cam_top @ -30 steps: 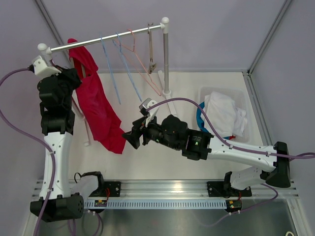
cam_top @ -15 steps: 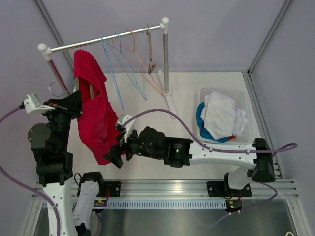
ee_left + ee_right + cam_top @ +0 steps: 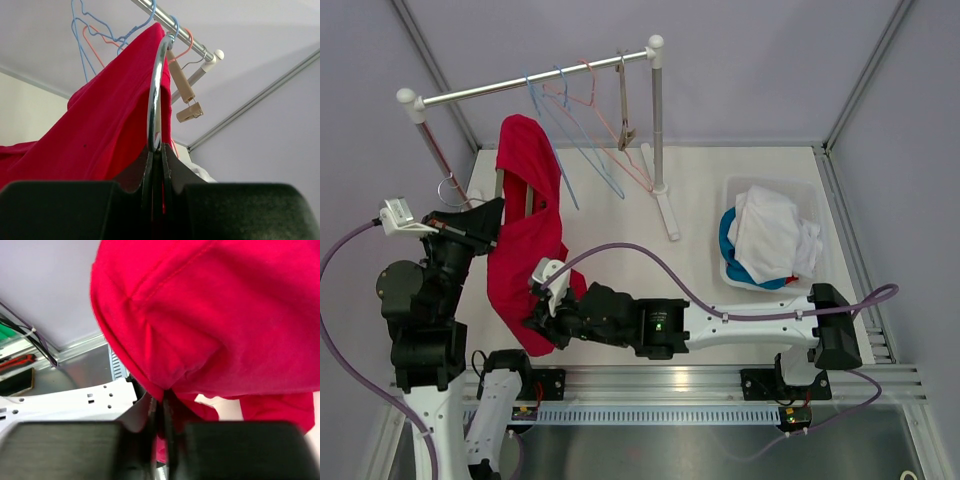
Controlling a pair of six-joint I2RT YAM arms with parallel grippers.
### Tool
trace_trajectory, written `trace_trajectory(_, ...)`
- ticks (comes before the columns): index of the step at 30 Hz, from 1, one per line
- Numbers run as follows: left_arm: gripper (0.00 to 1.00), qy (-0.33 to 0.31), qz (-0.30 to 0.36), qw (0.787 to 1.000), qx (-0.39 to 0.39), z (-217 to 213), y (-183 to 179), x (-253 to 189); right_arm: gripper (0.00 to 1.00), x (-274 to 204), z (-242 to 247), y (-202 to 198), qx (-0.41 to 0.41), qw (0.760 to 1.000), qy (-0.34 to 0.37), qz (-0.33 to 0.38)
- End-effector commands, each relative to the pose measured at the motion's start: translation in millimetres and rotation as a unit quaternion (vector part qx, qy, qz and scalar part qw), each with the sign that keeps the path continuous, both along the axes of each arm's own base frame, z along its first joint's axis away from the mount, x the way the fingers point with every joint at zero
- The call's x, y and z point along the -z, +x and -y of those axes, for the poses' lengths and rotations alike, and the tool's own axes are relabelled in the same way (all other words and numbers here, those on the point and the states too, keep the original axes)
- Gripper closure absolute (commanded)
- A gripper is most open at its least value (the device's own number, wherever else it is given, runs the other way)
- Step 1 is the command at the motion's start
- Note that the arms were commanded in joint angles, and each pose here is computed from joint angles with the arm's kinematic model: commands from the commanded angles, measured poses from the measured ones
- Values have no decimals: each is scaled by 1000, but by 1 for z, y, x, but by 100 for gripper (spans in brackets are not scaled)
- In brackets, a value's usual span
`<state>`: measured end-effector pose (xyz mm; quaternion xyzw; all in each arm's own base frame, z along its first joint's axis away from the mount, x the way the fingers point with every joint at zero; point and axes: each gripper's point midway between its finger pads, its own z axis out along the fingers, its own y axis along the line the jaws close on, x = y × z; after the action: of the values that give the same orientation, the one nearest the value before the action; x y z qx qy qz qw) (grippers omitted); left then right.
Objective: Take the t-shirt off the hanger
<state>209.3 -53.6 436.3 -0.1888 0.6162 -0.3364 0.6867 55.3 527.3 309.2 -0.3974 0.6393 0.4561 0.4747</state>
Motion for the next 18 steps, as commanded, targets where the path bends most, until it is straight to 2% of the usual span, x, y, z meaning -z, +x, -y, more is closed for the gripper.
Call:
trace_trajectory(1,100,4,58,998,10,5,-20,-38,96,-26,-10,-21,-13,999,44,11)
trace_trajectory(2,100,6,60,998,6,4,-22,-40,100,-21,-10,-28,-20,999,38,11)
trace_trajectory(7,100,21,68,997,-2,2,-29,-46,100,33,5,-72,-65,998,-24,-5)
trace_trajectory(10,100,32,80,996,-1,3,-35,-55,100,68,26,-84,-63,995,-69,-25)
trace_trajectory(15,100,43,110,993,-9,1,-51,-81,100,125,69,-69,3,988,-139,-65)
trace_trajectory(18,100,48,131,990,-8,2,-63,-97,100,134,89,-56,46,985,-150,-74)
